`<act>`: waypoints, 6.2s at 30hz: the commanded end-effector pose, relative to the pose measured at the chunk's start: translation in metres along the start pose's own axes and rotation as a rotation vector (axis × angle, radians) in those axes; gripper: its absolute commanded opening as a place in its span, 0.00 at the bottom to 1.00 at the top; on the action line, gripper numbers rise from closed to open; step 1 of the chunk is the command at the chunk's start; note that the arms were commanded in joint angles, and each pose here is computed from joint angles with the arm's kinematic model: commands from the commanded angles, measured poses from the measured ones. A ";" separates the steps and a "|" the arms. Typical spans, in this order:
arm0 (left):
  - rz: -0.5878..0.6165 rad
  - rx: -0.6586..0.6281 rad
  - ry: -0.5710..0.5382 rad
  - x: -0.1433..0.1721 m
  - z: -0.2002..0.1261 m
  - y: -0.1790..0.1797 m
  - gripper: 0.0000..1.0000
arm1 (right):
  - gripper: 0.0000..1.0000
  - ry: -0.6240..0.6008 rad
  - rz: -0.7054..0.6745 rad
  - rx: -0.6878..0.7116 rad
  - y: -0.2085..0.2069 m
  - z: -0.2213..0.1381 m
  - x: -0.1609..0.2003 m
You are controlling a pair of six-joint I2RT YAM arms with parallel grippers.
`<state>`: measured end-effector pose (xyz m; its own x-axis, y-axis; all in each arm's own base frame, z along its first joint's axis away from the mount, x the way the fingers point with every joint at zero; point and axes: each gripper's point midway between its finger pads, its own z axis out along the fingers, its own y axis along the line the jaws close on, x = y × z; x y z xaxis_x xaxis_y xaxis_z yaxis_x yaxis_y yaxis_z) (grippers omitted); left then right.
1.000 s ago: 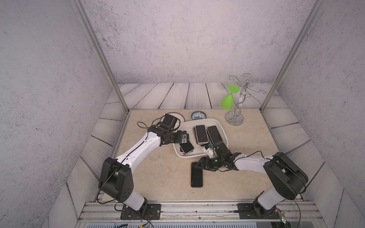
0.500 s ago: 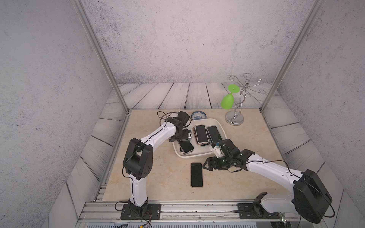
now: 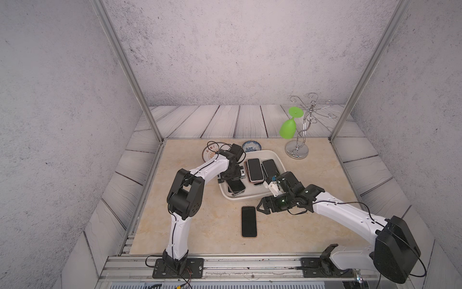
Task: Take the phone out of the storage box
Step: Pick up the phone from the storage box, then place the phone at the center of the board, then pick up the phone from the storage box.
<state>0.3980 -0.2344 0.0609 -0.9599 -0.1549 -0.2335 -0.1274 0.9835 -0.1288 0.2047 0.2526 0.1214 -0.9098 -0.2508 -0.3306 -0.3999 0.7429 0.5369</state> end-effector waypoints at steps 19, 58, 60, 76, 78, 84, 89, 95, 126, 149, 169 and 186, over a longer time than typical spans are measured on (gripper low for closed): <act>0.087 -0.038 0.053 0.006 0.012 0.005 0.72 | 0.84 -0.033 -0.048 0.023 -0.004 -0.001 -0.005; 0.356 0.451 -0.029 0.025 -0.131 -0.039 0.43 | 0.80 -0.265 0.112 -0.395 0.013 -0.002 -0.212; 0.358 0.460 -0.028 0.027 -0.131 -0.039 0.43 | 0.80 -0.260 0.119 -0.400 0.013 0.001 -0.215; 0.373 0.485 -0.016 0.031 -0.129 -0.044 0.42 | 0.69 -0.079 0.093 -0.448 0.039 0.054 -0.194; 0.377 0.482 -0.015 0.032 -0.128 -0.043 0.42 | 0.66 -0.066 0.095 -0.450 0.039 0.056 -0.193; 0.377 0.482 -0.020 0.030 -0.128 -0.044 0.42 | 0.36 -0.006 0.085 -0.467 0.046 0.060 -0.181; 0.378 0.476 -0.038 0.028 -0.132 -0.042 0.49 | 0.01 0.006 0.075 -0.531 0.057 0.047 -0.173; 0.335 0.463 -0.117 0.016 -0.156 -0.026 0.94 | 0.00 -0.031 0.034 -0.505 0.059 0.006 -0.154; 0.211 0.503 -0.250 0.012 -0.168 0.013 1.00 | 0.00 0.035 0.292 -0.288 -0.040 0.043 -0.010; 0.213 0.452 -0.216 0.019 -0.149 0.022 1.00 | 0.60 0.096 0.331 -0.008 -0.090 0.035 0.019; 0.289 0.245 -0.103 0.031 -0.116 0.008 0.98 | 0.00 0.119 0.365 0.145 -0.111 0.032 0.048; 0.267 0.148 -0.042 0.015 -0.066 -0.002 0.98 | 0.00 0.134 0.281 0.192 -0.099 0.041 0.053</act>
<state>0.3642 -0.2353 0.1242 -0.9391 0.0954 -0.3302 0.1799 0.9550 -0.2359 0.1915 0.1990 0.0150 -0.9957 -0.0875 -0.0310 -0.0914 0.8649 0.4936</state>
